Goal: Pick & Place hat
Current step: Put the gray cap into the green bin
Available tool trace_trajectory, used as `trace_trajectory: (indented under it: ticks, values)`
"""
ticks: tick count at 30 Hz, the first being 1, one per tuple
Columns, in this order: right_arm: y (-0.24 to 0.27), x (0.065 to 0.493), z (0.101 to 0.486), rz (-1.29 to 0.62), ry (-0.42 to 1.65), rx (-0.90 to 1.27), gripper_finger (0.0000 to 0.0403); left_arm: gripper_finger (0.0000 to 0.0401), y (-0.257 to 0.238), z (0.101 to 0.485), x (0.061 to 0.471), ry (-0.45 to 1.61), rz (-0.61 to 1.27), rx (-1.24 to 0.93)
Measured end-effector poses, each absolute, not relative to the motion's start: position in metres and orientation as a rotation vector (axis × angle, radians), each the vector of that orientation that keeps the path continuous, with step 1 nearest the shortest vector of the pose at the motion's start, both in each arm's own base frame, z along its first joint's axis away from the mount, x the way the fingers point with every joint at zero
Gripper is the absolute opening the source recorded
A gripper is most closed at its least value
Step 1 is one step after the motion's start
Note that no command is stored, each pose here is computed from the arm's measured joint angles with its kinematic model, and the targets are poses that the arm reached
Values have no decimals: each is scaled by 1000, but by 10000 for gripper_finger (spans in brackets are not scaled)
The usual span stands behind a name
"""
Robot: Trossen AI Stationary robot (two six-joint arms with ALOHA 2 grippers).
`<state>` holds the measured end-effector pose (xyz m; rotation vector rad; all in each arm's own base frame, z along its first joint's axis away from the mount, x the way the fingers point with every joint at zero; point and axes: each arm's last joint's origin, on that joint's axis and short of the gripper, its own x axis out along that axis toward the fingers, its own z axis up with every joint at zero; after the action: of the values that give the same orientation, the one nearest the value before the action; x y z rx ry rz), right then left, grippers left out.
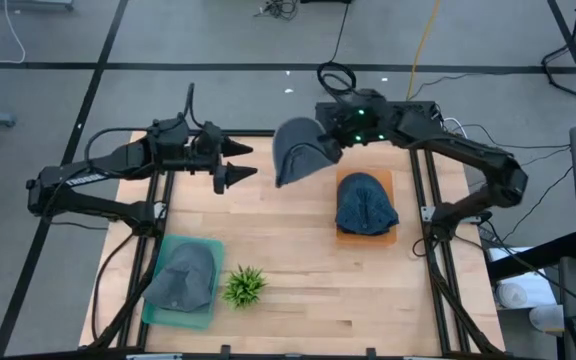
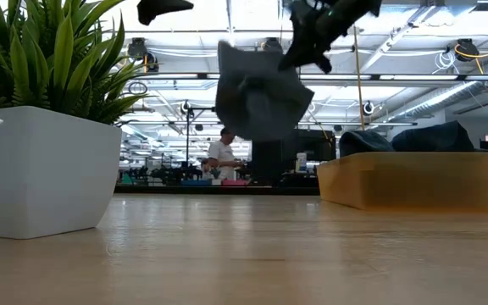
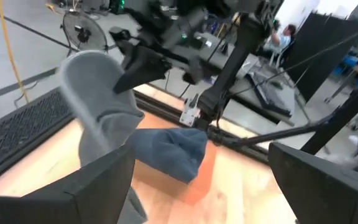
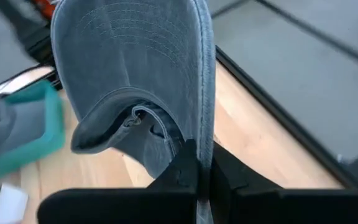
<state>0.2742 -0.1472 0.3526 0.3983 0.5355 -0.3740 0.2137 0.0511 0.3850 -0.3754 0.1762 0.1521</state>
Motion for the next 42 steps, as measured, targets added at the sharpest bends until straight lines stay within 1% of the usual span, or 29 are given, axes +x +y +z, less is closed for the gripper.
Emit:
trace_trajectory:
  ticks: [7, 12, 17, 22, 27, 33, 42]
  values:
    - [-117, 259, 375, -254, 526, 173, 0, 374, 51, 385, 214, 169, 152, -411]
    - [-94, 256, 377, -142, 579, 27, 0, 374, 50, 385, 214, 175, 129, -417]
    - [-63, 258, 373, 11, 569, -161, 0, 374, 49, 384, 215, 198, 63, -436]
    - [-33, 258, 380, 134, 473, -318, 0, 374, 48, 381, 216, 231, -5, -466]
    - [-7, 256, 399, 209, 286, -456, 0, 374, 48, 381, 215, 243, -72, -482]
    - [17, 250, 419, 271, 71, -643, 0, 374, 46, 381, 216, 247, -102, -499]
    - [40, 241, 435, 318, -113, -809, 0, 374, 32, 393, 220, 156, -219, -451]
